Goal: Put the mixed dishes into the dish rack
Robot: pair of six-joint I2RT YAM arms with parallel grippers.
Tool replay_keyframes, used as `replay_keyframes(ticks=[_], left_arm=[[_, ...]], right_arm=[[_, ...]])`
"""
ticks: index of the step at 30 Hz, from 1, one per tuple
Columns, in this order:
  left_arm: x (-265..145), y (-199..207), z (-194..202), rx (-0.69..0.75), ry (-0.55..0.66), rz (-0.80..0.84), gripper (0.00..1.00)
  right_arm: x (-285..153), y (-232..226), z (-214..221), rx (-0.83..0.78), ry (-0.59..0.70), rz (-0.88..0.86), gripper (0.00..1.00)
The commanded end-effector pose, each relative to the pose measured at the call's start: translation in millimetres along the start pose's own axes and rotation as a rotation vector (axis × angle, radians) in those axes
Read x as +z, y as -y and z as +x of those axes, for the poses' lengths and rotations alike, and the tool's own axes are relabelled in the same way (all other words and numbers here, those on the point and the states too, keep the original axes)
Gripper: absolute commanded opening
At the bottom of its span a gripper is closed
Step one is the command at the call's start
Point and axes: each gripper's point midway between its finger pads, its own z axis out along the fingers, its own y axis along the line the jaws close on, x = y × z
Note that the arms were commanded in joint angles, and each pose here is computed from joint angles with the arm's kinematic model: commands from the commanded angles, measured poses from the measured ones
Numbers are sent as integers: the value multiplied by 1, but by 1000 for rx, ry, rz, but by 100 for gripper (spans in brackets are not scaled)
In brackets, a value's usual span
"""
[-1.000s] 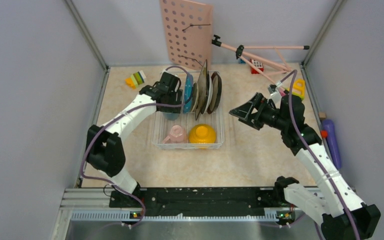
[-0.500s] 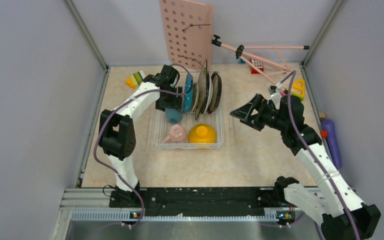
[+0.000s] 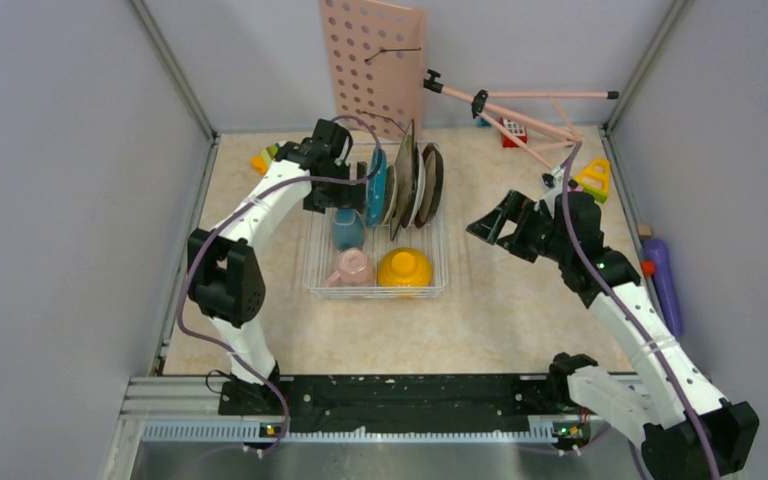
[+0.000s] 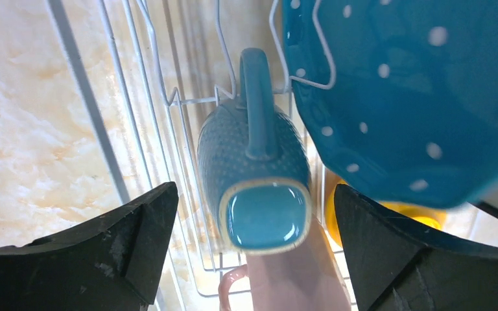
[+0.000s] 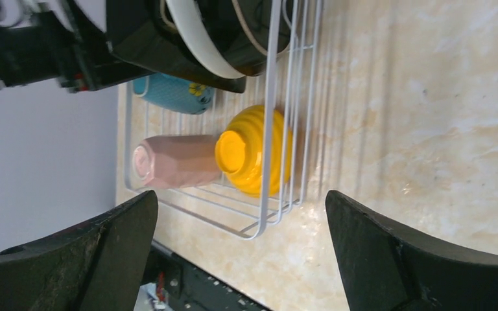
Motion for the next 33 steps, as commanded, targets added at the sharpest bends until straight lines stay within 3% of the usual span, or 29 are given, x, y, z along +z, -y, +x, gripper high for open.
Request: replay_keyframes(ticks=[1, 5, 10, 18, 23, 28, 33], left_arm=[[-53, 12, -31, 4, 166, 81, 95], [-75, 4, -26, -8, 219, 74, 94], [-94, -25, -14, -113, 380, 54, 87], [-106, -92, 19, -371, 591, 25, 91], [-107, -120, 32, -486, 666, -3, 92], [-101, -130, 38, -526, 716, -19, 93], [-90, -136, 42, -536, 686, -54, 93]], right_arm=[[17, 18, -9, -134, 11, 75, 99], [39, 26, 2, -206, -60, 132, 95], [68, 19, 11, -212, -63, 89, 77], [107, 17, 33, -279, -139, 133, 72], [115, 45, 33, -305, -146, 271, 57], [111, 57, 13, -328, -99, 394, 54], [99, 69, -7, -330, -44, 483, 54]])
